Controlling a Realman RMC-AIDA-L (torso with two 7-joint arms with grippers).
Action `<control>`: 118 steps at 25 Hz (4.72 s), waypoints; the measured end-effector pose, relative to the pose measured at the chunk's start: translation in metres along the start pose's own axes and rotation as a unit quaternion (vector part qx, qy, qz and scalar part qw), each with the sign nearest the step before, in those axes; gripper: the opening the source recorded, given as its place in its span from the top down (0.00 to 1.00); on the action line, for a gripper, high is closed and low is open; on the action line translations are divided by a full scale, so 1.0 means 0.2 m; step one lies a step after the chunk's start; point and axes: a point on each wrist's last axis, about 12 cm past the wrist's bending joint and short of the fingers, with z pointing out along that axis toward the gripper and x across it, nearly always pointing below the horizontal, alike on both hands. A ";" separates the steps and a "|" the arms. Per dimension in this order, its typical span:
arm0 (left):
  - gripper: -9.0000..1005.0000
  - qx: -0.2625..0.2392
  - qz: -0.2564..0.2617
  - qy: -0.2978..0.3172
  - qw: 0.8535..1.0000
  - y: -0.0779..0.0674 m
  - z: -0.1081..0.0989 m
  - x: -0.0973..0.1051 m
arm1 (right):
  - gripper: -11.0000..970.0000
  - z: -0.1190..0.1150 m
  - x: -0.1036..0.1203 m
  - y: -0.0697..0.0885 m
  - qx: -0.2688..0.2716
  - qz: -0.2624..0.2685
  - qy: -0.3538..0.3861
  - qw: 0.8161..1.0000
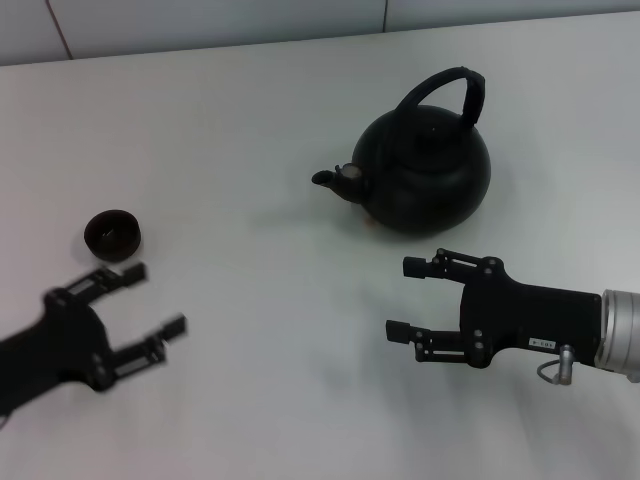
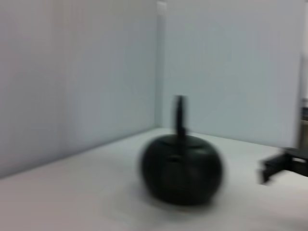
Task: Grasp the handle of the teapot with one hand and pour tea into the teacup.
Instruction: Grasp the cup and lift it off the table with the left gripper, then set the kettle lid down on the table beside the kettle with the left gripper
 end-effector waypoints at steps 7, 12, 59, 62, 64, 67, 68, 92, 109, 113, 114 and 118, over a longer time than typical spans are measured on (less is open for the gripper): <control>0.20 -0.113 -0.008 -0.024 0.993 0.08 -0.07 0.01 | 0.16 0.00 0.00 0.00 0.000 0.000 0.000 1.000; 0.20 -0.162 -0.002 -0.031 0.986 0.10 -0.08 0.03 | 0.16 0.00 0.00 0.00 0.000 0.001 -0.001 1.000; 0.20 -0.180 0.011 0.068 0.981 0.20 0.11 0.09 | 0.16 0.00 0.00 0.00 0.001 0.004 -0.003 1.000; 0.20 -0.182 0.010 0.071 0.981 0.22 0.13 0.08 | 0.16 0.00 0.00 0.00 0.002 0.004 -0.003 1.000; 0.20 -0.183 0.010 0.073 0.980 0.22 0.14 0.08 | 0.16 0.00 0.00 0.00 0.002 0.005 -0.004 1.000; 0.20 -0.182 0.012 0.076 0.980 0.22 0.16 0.08 | 0.16 0.00 0.00 0.00 0.002 0.005 -0.004 1.000; 0.20 -0.181 0.014 0.076 0.980 0.22 0.17 0.08 | 0.16 0.00 0.00 0.00 0.003 0.005 -0.004 1.000; 0.28 -0.174 0.024 0.077 0.981 0.23 0.22 0.06 | 0.17 -0.01 -0.01 0.00 0.005 0.006 -0.005 1.000; 0.31 -0.044 0.044 0.037 0.997 0.13 0.44 -0.05 | 0.16 -0.01 0.01 0.01 0.004 0.008 -0.003 1.000; 0.31 -0.019 0.052 0.037 0.998 0.12 0.52 -0.08 | 0.16 -0.02 0.01 0.01 0.004 0.009 -0.003 1.000; 0.31 -0.015 0.053 0.037 0.998 0.11 0.53 -0.09 | 0.16 -0.02 0.01 0.01 0.005 0.009 -0.003 1.000; 0.31 -0.009 0.058 0.038 0.998 0.12 0.57 -0.11 | 0.16 -0.02 0.01 0.01 0.005 0.010 -0.003 1.000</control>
